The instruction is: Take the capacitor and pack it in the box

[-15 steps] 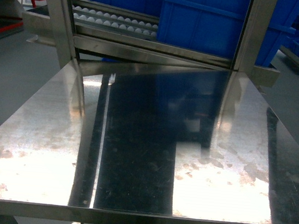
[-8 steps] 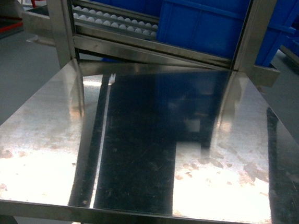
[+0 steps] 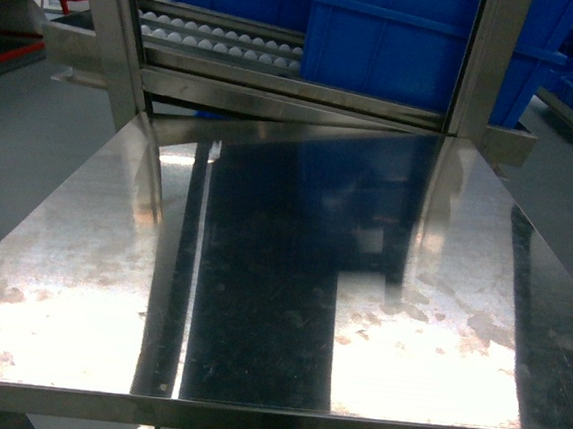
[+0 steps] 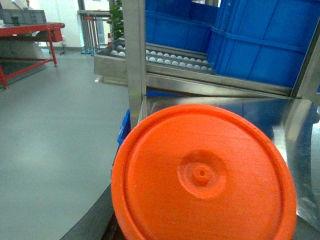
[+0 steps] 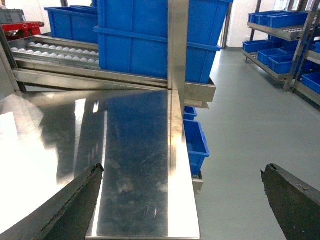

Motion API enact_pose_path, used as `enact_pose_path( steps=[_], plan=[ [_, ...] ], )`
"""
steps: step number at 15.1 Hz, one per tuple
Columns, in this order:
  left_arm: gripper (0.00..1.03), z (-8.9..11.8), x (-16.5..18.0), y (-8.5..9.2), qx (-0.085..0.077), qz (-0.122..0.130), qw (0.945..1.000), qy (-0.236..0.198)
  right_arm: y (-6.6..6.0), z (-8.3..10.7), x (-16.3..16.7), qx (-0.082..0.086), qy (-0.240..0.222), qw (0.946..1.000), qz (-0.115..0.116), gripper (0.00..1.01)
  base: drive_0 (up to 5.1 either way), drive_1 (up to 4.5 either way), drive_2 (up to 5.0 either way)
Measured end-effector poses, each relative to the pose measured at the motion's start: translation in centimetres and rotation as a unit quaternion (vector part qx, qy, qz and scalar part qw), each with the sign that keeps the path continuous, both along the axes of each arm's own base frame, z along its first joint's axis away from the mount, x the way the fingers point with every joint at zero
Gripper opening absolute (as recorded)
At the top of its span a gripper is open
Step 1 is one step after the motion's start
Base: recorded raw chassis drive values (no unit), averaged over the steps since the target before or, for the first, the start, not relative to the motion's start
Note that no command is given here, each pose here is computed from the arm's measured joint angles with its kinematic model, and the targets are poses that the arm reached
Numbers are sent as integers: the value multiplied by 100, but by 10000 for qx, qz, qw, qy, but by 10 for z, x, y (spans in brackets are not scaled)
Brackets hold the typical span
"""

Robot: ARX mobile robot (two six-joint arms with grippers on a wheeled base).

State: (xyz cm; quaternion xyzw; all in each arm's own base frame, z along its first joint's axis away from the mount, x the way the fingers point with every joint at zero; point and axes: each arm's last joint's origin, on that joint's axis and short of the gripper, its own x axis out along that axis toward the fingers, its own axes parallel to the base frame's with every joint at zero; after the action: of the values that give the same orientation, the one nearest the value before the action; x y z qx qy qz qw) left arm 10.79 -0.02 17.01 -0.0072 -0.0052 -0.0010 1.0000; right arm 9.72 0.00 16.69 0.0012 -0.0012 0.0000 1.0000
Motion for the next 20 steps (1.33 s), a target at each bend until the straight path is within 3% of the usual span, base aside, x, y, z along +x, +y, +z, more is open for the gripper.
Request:
enact_pose_path(
  steps=[2,3,4,20],
  plan=[
    [45,-6,-10,0,0,6,9998,200,0,0,0,0,2,10000,-4,98,0,0,0],
    [45,0,-11,0,3,17,10000,-46,0,0,0,0,2,10000,4,98,0,0,0],
    [45,-4,-10,0,6,11,9999,107,0,0,0,2,-2,10000,0,98,0,0,0],
    [45,-3,-10,0,19,2,10000,53,0,0,0,0,-6,10000,2,98,0,0,0]
  ],
)
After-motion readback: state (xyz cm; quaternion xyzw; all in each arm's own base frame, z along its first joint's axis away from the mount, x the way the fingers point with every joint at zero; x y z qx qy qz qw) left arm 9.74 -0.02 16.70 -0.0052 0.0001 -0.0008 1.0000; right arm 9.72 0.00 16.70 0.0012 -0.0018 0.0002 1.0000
